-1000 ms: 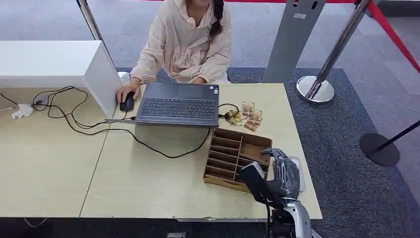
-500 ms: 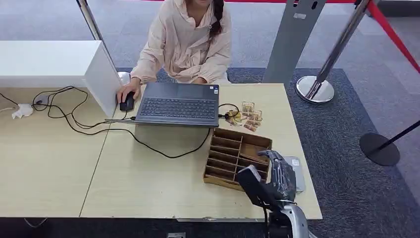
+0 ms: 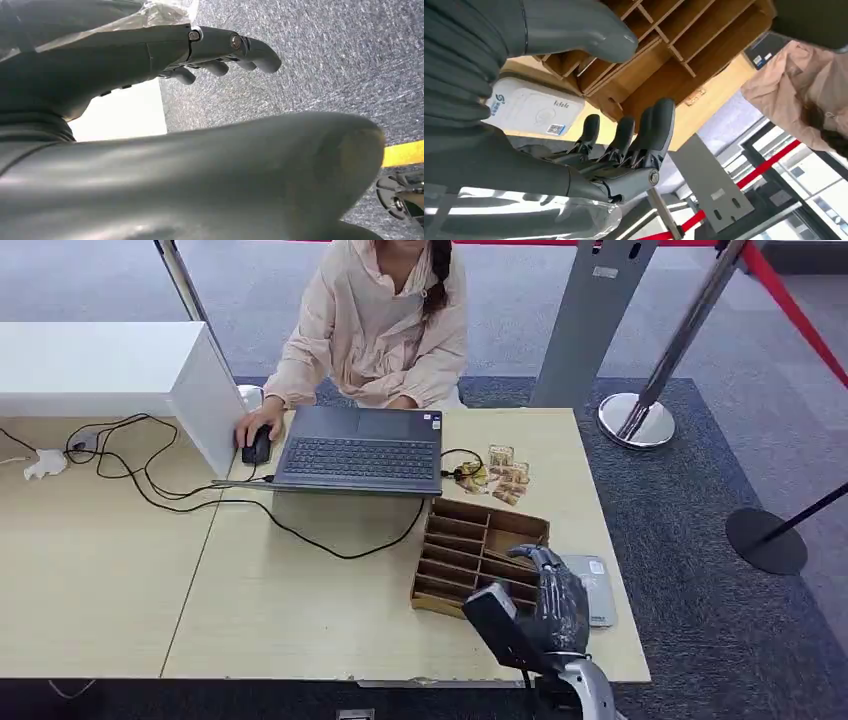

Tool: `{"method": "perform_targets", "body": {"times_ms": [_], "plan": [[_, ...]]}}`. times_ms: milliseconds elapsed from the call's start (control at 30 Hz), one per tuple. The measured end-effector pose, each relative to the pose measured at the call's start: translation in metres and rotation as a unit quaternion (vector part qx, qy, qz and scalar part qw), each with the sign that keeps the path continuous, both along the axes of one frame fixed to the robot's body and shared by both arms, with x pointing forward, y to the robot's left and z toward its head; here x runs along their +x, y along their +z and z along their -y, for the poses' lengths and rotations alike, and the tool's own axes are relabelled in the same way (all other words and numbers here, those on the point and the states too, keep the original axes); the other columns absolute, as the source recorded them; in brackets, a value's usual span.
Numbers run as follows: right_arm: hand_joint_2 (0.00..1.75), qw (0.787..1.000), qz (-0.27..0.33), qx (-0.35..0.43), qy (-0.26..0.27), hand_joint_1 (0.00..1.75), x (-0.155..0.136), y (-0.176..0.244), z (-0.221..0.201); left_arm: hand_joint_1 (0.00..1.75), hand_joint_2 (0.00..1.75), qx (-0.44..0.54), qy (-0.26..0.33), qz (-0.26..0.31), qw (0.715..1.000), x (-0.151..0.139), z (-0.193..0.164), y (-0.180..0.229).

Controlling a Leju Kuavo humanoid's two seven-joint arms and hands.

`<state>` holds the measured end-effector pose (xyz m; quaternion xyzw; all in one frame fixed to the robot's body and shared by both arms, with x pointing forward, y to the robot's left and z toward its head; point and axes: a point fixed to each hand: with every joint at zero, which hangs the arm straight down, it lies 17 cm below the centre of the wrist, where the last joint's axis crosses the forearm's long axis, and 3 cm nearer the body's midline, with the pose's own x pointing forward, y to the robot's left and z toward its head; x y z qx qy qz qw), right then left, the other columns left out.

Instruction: Pass the card to the sensor for recognition and then transmit it.

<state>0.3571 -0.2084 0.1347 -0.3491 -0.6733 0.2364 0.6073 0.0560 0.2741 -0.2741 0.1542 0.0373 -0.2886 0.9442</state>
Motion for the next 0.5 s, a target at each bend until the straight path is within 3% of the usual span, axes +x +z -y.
{"method": "perform_targets", "body": {"times_ms": [500], "plan": [[1.75, 0.999, -0.009, 0.024, 0.019, 0.77, -0.015, 0.004, -0.013, 0.00, 0.00, 0.000, 0.005, 0.002, 1.000, 0.000, 0.002, 0.000]]}}
